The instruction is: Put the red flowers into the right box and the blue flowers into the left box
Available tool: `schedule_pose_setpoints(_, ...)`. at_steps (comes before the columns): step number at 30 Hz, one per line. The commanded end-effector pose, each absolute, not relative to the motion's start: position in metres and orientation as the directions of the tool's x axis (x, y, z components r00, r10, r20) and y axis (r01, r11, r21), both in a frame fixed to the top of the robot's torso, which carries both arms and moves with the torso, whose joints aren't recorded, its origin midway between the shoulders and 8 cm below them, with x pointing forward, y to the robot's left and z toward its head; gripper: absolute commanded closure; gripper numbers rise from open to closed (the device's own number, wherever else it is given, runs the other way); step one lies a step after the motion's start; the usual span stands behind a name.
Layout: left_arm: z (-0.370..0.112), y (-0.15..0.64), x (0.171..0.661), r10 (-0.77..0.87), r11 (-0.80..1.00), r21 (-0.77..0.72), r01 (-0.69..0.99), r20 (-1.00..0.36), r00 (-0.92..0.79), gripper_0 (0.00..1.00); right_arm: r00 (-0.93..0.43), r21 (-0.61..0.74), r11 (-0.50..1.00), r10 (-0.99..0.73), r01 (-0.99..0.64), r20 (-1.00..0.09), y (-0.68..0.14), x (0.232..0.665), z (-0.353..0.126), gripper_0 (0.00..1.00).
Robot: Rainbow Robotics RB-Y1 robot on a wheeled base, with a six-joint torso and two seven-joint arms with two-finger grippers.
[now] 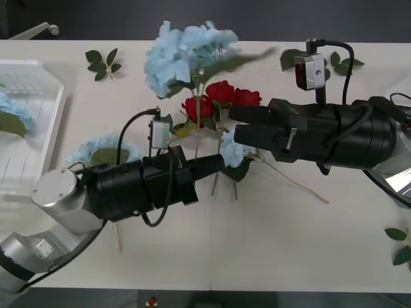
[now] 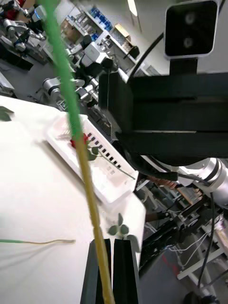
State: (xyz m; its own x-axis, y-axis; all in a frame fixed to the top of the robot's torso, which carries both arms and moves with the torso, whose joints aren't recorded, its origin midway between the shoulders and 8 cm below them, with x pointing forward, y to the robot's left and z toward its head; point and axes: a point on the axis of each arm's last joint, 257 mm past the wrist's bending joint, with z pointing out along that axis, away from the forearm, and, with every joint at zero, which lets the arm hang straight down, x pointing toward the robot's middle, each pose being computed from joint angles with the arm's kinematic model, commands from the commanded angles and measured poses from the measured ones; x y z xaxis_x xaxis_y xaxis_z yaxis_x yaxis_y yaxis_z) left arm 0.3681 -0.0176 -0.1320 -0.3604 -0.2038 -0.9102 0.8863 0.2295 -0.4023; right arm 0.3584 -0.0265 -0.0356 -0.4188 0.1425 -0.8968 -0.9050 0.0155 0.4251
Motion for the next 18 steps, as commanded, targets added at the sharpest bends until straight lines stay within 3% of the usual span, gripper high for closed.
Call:
schedule_pose_setpoints(1,-0.107,0.026,0.388,-0.138,0.276,-0.276,0.921,-0.959,-0.247,1.00,-0.415,0.423,0.020,0.156,-0.906,-0.896,-0.027,0.363,-0.022,0.00)
schedule_pose_setpoints(10,-0.108,0.134,0.437,-0.073,0.418,-0.409,0.811,-0.905,-0.419,1.00,-0.466,0.439,0.259,-0.053,-0.860,-0.883,-0.079,0.392,-0.072,0.00)
schedule_pose_setpoints(18,-0.123,0.279,0.475,0.085,0.703,-0.309,0.641,-0.858,-0.507,1.00,-0.505,0.336,0.467,-0.304,-0.818,-0.808,-0.147,0.406,-0.125,0.00)
